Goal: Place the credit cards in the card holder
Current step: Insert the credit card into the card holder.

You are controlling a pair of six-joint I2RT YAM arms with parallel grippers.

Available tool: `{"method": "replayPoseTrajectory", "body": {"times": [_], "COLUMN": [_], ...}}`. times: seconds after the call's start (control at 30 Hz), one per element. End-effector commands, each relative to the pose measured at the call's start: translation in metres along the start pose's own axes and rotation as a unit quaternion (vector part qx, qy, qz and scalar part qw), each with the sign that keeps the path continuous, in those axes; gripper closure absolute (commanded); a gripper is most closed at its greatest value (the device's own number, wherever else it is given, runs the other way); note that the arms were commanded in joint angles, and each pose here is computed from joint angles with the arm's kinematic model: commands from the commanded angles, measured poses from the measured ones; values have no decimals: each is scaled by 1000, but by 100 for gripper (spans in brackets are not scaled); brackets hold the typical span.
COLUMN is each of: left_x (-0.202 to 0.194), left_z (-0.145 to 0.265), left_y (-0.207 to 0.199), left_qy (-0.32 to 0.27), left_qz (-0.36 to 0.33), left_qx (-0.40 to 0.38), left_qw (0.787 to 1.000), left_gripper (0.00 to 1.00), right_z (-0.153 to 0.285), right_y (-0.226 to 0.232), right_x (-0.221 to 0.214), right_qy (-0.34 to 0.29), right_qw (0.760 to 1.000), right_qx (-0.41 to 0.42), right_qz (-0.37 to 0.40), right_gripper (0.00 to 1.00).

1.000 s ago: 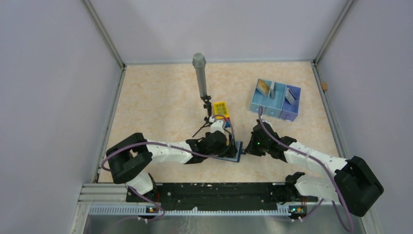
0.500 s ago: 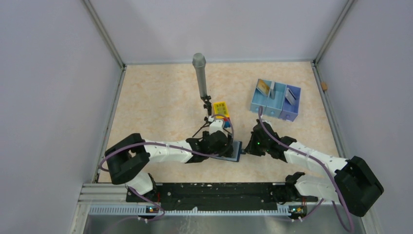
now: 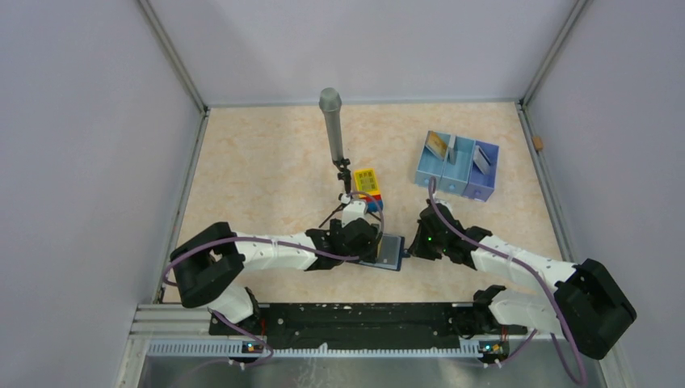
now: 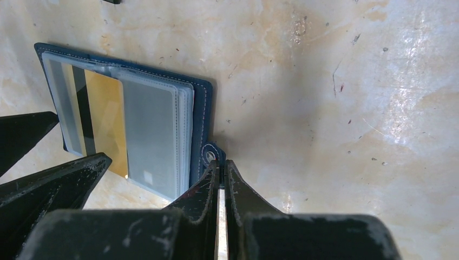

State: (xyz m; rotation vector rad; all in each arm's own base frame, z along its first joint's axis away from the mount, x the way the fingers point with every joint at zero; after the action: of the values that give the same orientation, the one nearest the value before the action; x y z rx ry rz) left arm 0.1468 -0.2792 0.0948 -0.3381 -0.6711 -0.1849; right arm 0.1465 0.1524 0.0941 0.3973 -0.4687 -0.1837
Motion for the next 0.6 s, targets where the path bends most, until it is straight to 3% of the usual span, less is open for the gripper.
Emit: {"method": "replayPoseTrajectory", "body": {"times": [0.0, 0.3, 0.57], "left_x": [3, 19, 25], "left_z": [4, 23, 34], "left_y": [-2, 2, -20], "left_qy": [-11, -52, -44], "left_qz": [7, -9, 11], "left_qx": [-14, 23, -57], "left_qw": [1000, 998, 997], "left_gripper": [14, 12, 15], "right_z": [2, 1, 1], "right_y": [1, 0, 1], "right_x": [0, -1, 0], "right_qy": [-7, -5, -5], "right_qw": [1000, 1000, 1000], "right_qx": [3, 2, 1], "right_qz": [9, 9, 9], "right_gripper": [100, 100, 100]}}
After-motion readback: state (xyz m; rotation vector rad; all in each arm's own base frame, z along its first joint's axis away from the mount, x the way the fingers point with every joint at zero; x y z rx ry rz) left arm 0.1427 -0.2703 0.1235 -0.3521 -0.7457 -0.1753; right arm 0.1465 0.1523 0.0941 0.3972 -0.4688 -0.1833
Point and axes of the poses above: each gripper's point midway between its finger pads, its own z axis back along the fingers, its own y axis along the line the jaws close on, x = y × z, the point moved 8 cm from there along z, back along the fingers, and after that the axes turned 2 degrees about -z, right-handed, at the moved point
